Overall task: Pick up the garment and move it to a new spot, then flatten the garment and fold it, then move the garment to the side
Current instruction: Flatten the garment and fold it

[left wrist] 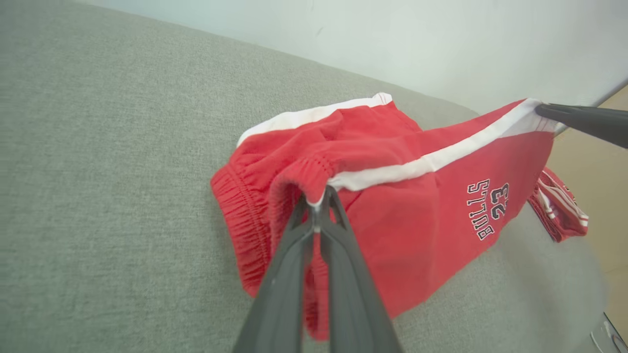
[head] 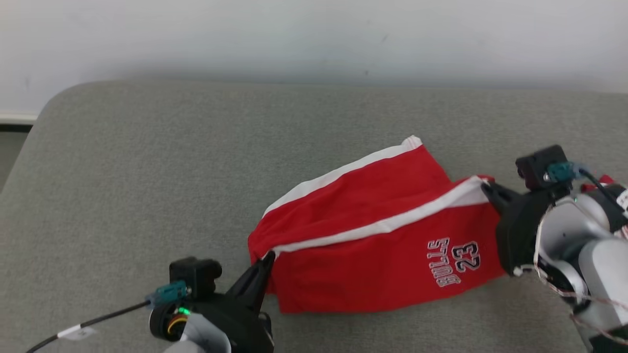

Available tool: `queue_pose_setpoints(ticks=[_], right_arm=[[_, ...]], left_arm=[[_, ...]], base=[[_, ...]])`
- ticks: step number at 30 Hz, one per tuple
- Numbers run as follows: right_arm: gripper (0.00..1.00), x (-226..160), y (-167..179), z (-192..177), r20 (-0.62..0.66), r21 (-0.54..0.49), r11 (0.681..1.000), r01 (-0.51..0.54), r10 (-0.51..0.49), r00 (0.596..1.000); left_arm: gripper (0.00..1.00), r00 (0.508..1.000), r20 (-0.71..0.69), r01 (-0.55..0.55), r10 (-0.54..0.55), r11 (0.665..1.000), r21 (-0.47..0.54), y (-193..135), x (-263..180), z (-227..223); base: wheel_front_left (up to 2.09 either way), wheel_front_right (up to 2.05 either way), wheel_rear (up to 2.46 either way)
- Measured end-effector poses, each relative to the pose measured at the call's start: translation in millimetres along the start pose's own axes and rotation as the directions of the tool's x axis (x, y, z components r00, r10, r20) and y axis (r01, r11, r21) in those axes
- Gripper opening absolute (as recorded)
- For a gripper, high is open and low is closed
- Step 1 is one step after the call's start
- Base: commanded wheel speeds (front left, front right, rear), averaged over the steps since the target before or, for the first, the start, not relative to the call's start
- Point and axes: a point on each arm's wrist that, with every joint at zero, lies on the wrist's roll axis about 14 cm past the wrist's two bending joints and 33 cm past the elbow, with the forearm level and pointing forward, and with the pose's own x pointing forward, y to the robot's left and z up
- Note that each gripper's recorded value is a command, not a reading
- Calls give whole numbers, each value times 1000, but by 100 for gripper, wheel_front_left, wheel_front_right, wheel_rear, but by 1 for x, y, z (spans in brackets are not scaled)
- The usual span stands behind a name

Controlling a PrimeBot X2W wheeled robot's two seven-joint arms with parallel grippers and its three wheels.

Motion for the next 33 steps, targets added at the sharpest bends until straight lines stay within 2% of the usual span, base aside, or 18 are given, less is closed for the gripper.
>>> queue_pose_setpoints(ticks=[10, 19, 24, 25, 26, 27, 28, 33], right_arm=[[0, 65, -7, 20, 20, -19, 1000, 13, -13, 1000], [0, 116, -11, 47, 107, -35, 999, 26, -22, 994], [0, 142, -4, 40, 83, -37, 999, 8, -5, 997], [0, 146, -2, 37, 75, -34, 999, 3, 0, 997], [0, 150, 0, 34, 68, -33, 999, -4, 6, 998], [47, 153, 2, 32, 65, -29, 1000, -9, 11, 998], [100, 156, 3, 31, 67, -25, 1000, -13, 15, 998], [100, 158, 8, 35, 95, 26, 999, -28, 25, 995]], left_arm=[[0, 994, 50, -95, 96, 995, -31, 27, 20, 14], [0, 986, 65, -153, 153, 988, 4, 49, 49, 24], [1, 982, 58, -181, 181, 983, 1, 60, 61, 20], [14, 980, 54, -194, 194, 981, -3, 64, 61, 17], [36, 977, 49, -206, 206, 978, -2, 68, 61, 14], [83, 975, 41, -220, 220, 976, -1, 71, 61, 12], [100, 974, 36, -224, 224, 975, 5, 73, 62, 10], [100, 973, 56, -226, 224, 974, 26, 74, 62, 13]], base=[[0, 0, 0], [0, 0, 0], [0, 0, 0], [0, 0, 0], [0, 0, 0], [0, 0, 0], [0, 0, 0], [0, 0, 0]])
